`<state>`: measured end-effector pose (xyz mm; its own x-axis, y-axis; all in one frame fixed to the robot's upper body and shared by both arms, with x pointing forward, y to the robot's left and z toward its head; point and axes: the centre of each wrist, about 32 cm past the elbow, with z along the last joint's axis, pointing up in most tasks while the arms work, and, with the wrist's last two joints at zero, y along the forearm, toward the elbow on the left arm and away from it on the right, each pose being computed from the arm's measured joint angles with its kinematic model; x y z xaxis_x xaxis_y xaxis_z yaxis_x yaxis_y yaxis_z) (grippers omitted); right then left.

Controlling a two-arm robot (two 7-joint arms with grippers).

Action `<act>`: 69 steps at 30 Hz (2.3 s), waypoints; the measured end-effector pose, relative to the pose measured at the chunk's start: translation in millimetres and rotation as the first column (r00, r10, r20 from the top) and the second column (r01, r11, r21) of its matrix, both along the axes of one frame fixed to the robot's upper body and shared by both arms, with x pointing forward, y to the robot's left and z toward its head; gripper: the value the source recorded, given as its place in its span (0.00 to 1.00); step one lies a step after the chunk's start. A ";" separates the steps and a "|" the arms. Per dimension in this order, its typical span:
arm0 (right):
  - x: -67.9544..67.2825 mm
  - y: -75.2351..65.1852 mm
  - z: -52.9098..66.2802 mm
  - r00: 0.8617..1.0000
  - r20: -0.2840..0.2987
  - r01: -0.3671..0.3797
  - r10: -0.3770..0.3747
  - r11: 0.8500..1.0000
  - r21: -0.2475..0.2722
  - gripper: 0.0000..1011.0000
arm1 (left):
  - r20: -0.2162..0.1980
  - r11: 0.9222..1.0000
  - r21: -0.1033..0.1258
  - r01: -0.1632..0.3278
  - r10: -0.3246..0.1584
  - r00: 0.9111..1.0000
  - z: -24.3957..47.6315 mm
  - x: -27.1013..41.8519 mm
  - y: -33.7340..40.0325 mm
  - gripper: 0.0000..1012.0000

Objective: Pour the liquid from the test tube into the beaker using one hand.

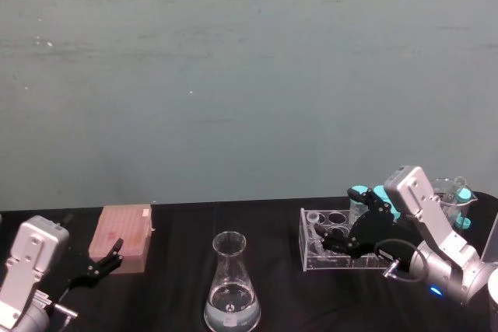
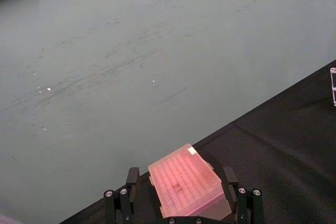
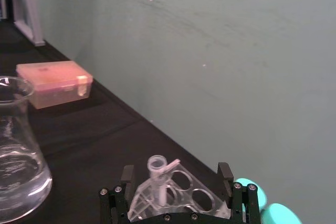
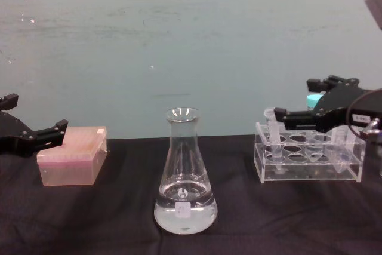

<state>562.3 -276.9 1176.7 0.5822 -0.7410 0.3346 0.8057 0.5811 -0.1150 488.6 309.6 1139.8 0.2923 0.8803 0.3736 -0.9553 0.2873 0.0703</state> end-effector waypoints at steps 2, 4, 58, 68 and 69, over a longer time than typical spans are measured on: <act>0.8 1.1 -0.3 1.000 -0.010 -0.009 0.009 1.000 0.000 0.99 | 0.000 1.000 0.000 0.000 0.000 1.000 0.0 0.0 0.0 0.99; 1.8 2.0 -0.7 1.000 -0.018 -0.017 0.017 1.000 0.001 0.99 | 0.000 1.000 0.000 0.000 0.000 1.000 0.0 0.0 0.0 0.99; 49.9 7.9 -6.4 0.987 -0.144 -0.077 0.074 0.997 -0.014 0.99 | 0.000 1.000 0.000 0.000 0.000 1.000 0.0 0.0 0.0 0.99; 53.1 10.9 -8.2 0.986 -0.147 -0.083 0.079 0.996 -0.027 0.99 | 0.000 1.000 0.000 0.000 0.000 1.000 0.0 0.0 0.0 0.99; 53.3 11.0 -8.4 0.986 -0.147 -0.083 0.078 0.996 -0.027 0.99 | 0.000 1.000 0.000 0.000 0.000 1.000 0.0 0.0 0.0 0.99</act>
